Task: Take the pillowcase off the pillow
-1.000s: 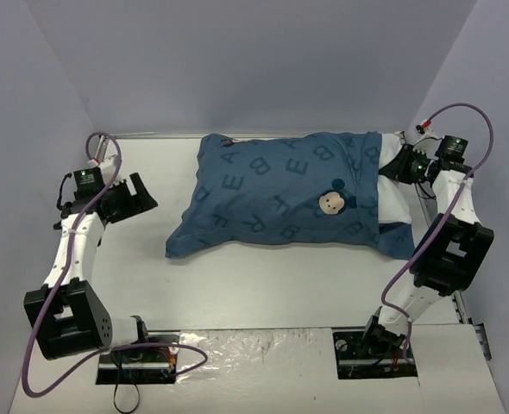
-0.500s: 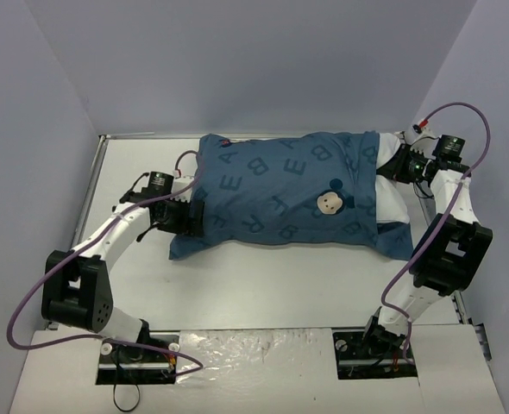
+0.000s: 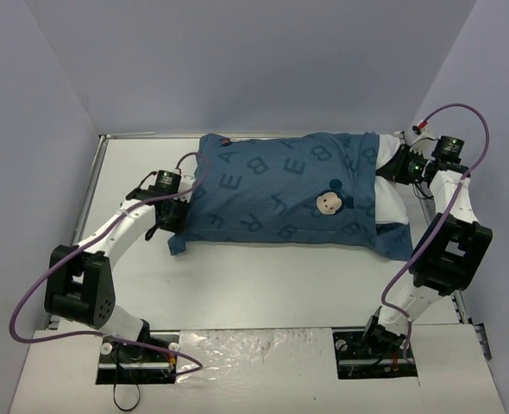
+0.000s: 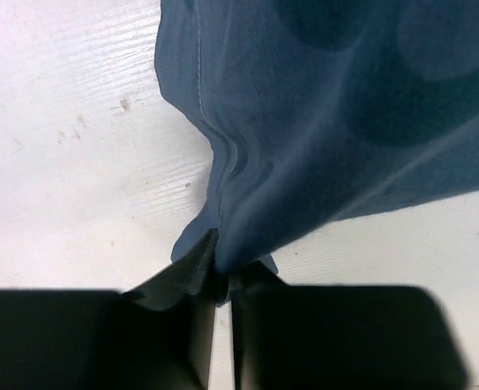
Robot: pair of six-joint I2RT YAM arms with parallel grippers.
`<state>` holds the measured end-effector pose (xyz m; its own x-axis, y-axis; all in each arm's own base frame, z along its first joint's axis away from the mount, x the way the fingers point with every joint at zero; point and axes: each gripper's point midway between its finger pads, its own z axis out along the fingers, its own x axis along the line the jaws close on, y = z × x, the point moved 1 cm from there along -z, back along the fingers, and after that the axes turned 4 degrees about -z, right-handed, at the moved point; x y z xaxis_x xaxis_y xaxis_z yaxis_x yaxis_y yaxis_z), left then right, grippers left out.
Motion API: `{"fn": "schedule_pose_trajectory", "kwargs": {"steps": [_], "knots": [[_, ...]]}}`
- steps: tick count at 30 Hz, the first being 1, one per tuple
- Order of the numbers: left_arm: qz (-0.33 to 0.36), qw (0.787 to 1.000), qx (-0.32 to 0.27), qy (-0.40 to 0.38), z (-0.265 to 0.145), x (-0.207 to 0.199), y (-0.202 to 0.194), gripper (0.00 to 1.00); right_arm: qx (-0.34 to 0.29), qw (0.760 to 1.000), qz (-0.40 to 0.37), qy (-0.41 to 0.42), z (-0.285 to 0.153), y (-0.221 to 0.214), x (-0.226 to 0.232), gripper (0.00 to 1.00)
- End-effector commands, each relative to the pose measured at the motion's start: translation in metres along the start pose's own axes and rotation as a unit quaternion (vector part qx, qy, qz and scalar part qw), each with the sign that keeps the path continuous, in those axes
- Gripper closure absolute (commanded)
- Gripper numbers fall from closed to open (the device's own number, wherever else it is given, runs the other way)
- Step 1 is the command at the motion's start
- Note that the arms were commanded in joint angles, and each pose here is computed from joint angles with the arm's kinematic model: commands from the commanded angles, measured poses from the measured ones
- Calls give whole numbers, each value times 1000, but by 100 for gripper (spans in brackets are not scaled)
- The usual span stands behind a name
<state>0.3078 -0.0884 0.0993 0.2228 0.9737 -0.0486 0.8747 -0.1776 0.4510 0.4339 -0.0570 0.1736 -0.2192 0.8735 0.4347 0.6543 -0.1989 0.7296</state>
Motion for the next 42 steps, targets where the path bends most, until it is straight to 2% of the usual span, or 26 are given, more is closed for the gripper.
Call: {"fn": "schedule_pose_trajectory", "kwargs": {"steps": [1,4,5,7,8,10,12,22,24,27,28,29,32,35,42], "knots": [[-15,999,-44,-8,-17,1,19,97,-30,999,-40,18,-10,20,18,100],[-71,995,-72,3,-32,24,26,98,-33,998,-49,17,-13,24,21,100],[-121,988,-92,21,-44,54,29,98,-36,998,-53,16,-15,27,22,100],[-190,974,-121,28,-58,84,32,98,-40,997,-60,10,-18,32,22,100],[-236,960,-139,51,-69,116,28,98,-41,997,-61,7,-19,33,22,100],[-277,942,-174,72,-88,138,29,98,-48,997,-65,0,-23,39,21,100],[-301,930,-184,102,-101,158,26,98,-53,997,-63,-6,-27,43,20,100],[-343,904,-196,161,-123,195,29,98,-96,994,-50,-31,-57,69,2,100],[-343,907,-198,146,-120,192,34,98,-86,994,-65,-30,-53,60,0,100],[-340,914,-196,105,-108,178,35,98,16,994,-106,-29,-33,6,2,100],[-340,916,-182,106,-102,175,27,98,34,988,-149,-32,-28,-6,5,100],[-340,917,-175,113,-100,176,20,98,49,985,-157,-44,-31,-23,3,100],[-358,907,-158,153,-102,194,-2,98,52,985,-130,-97,-55,-34,-34,100],[-380,895,-164,166,-109,208,-5,98,31,987,-81,-136,-87,-35,-76,100],[-396,883,-182,174,-122,224,12,98,42,983,-70,-163,-123,-50,-106,100]]}}
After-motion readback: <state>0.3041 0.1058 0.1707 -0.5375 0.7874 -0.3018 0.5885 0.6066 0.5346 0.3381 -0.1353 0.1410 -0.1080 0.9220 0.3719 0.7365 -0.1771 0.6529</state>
